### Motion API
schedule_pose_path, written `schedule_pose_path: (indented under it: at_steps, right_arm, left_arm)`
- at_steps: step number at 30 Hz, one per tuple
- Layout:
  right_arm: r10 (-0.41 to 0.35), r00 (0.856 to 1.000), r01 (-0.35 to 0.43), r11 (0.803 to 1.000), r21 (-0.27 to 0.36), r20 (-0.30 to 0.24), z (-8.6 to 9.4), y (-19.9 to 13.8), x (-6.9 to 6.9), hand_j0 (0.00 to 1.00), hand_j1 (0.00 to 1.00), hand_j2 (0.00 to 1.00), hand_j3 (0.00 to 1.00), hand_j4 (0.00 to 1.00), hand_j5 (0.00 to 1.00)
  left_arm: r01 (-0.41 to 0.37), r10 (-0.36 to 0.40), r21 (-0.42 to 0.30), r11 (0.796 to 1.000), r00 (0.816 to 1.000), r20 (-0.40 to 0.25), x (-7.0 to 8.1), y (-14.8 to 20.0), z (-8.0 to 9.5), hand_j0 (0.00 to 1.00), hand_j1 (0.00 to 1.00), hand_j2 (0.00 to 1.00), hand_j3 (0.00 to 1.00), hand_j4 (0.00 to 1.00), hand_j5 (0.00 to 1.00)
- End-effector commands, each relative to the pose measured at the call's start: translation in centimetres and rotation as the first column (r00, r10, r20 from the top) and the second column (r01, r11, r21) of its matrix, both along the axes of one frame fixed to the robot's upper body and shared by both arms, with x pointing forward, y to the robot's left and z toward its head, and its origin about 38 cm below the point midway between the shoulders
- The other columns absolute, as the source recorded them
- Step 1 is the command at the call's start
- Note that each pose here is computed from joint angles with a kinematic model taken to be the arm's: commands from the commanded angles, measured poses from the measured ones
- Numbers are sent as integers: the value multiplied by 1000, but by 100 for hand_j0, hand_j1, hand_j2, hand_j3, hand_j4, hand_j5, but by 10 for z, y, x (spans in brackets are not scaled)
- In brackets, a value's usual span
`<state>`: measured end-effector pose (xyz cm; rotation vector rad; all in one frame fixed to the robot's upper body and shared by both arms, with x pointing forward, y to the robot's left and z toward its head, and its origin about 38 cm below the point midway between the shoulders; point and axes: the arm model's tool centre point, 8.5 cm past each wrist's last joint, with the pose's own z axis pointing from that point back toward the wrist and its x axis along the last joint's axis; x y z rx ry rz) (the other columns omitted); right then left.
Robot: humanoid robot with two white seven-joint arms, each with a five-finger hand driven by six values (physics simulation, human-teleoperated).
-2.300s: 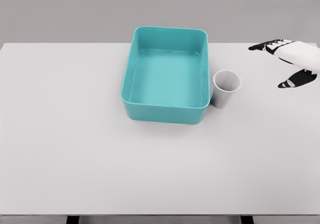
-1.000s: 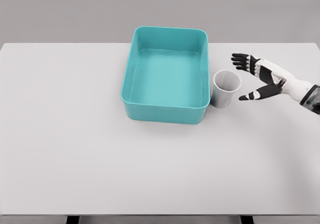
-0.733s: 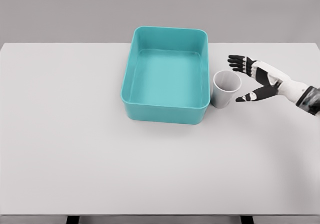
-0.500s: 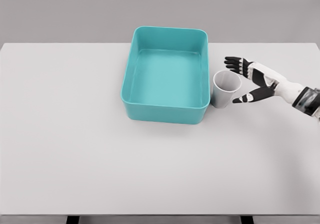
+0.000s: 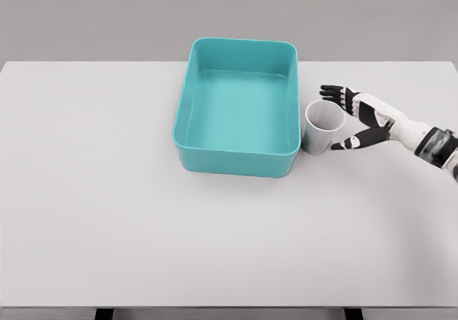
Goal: Put the paper cup into the basket with your right arm
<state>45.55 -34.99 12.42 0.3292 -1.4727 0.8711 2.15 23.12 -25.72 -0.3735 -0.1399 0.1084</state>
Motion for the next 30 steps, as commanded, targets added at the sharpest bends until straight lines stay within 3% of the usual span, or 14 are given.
schedule_pose_path:
  at_steps: [1, 30]
  right_arm:
    - [2, 1000, -2, 1000, 12, 0, 0, 3, 1, 100, 100, 100, 100, 100, 100]
    - [27, 1000, -27, 999, 37, -2, -3, 21, 3, 100, 100, 100, 100, 100, 100]
  left_arm:
    - [-1, 1, 0, 1000, 1000, 0, 0, 0, 0, 100, 100, 100, 100, 100, 100]
    - [-1, 1, 0, 1000, 1000, 0, 0, 0, 0, 100, 100, 100, 100, 100, 100]
